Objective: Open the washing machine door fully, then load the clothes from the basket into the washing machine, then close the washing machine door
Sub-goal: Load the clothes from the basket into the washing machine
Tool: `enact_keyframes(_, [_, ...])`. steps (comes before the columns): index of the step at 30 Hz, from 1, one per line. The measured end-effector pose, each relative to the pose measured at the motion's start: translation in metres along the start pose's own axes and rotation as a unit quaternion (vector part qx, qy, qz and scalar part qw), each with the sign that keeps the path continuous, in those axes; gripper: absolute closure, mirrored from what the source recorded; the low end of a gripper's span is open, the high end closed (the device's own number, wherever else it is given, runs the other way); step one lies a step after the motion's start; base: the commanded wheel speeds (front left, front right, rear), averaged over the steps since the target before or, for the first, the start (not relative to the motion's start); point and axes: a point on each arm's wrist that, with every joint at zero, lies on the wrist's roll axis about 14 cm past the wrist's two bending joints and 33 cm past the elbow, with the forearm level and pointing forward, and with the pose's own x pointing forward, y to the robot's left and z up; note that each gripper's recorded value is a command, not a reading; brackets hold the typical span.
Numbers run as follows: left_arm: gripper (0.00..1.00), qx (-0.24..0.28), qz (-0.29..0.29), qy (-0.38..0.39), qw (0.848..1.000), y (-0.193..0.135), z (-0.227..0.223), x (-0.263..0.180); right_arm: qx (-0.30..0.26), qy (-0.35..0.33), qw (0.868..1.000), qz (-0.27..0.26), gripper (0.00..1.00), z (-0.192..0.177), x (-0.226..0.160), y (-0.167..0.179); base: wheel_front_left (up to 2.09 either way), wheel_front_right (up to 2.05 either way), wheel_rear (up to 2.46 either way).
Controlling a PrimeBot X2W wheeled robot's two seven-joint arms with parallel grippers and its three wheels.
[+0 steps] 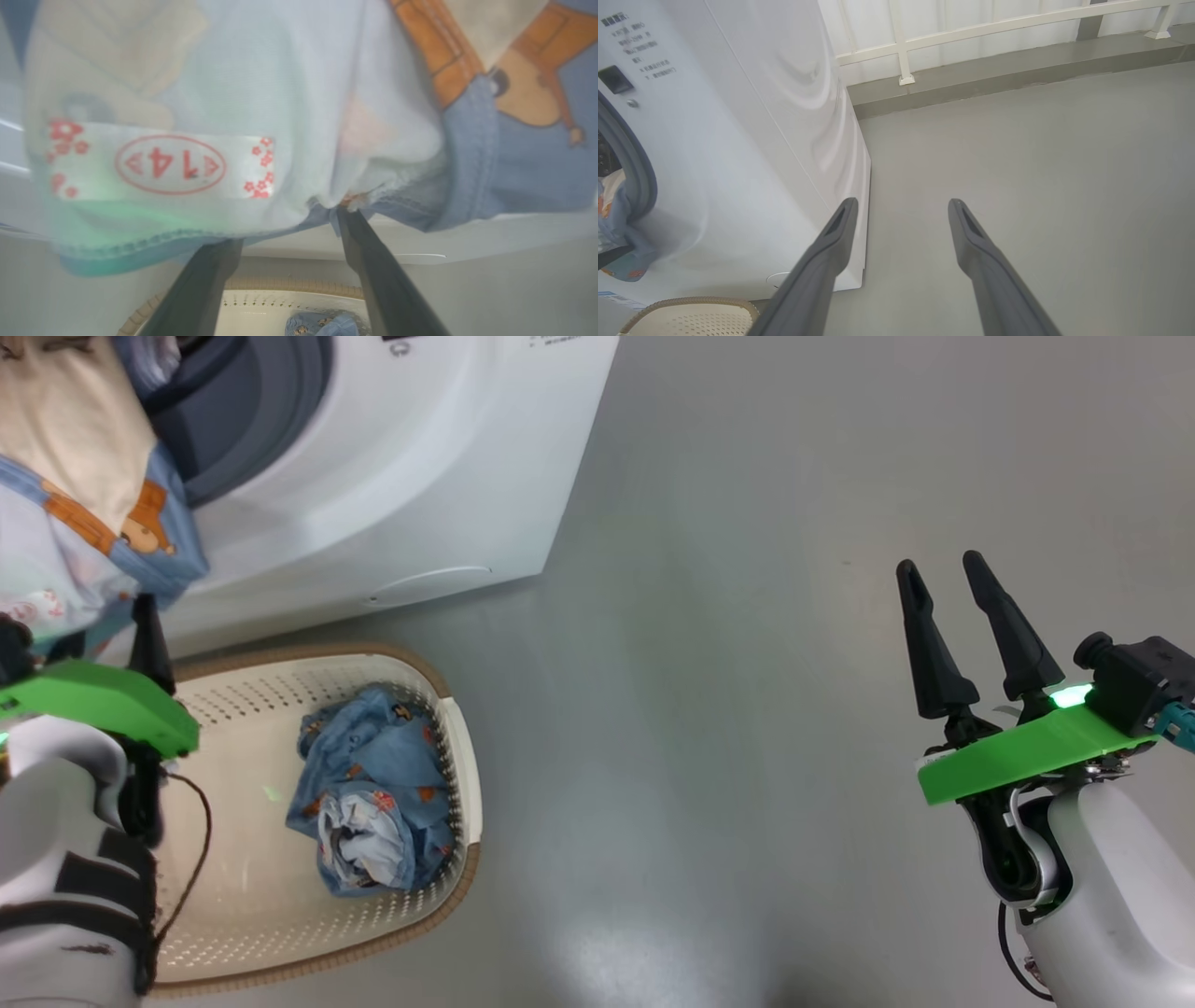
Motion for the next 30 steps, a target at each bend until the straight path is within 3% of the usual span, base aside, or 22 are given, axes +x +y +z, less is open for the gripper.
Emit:
enact_keyframes(9, [0.0,-0.024,0.015,-0.018,0.999,0.008,0.012,0.017,-0.007,0.005,1.0,-0.011,0.0,-0.004,0.003,-0.009,0.0,0.0,0.0])
enact_keyframes(24, [0.0,-0.015,0.019,-0.041,0.999,0.012,0.02,0.019,-0.011,0.011,1.0,-0.005,0.0,-0.01,0.008,-0.007,0.0,0.0,0.0])
enact_keyframes(25, [0.44,-0.015,0.019,-0.04,0.999,0.012,0.02,0.019,-0.011,0.011,1.0,-0.004,0.0,-0.011,0.009,-0.006,0.0,0.0,0.0])
enact_keyframes(26, [1.0,-0.016,0.02,-0.037,0.999,0.013,0.019,0.018,-0.01,0.011,1.0,-0.003,0.0,-0.011,0.009,-0.005,0.0,0.0,0.0])
enact_keyframes(30, [1.0,-0.016,0.018,-0.021,0.999,0.012,0.01,0.013,-0.009,0.009,1.0,0.002,0.0,-0.009,0.009,-0.002,0.0,0.0,0.0])
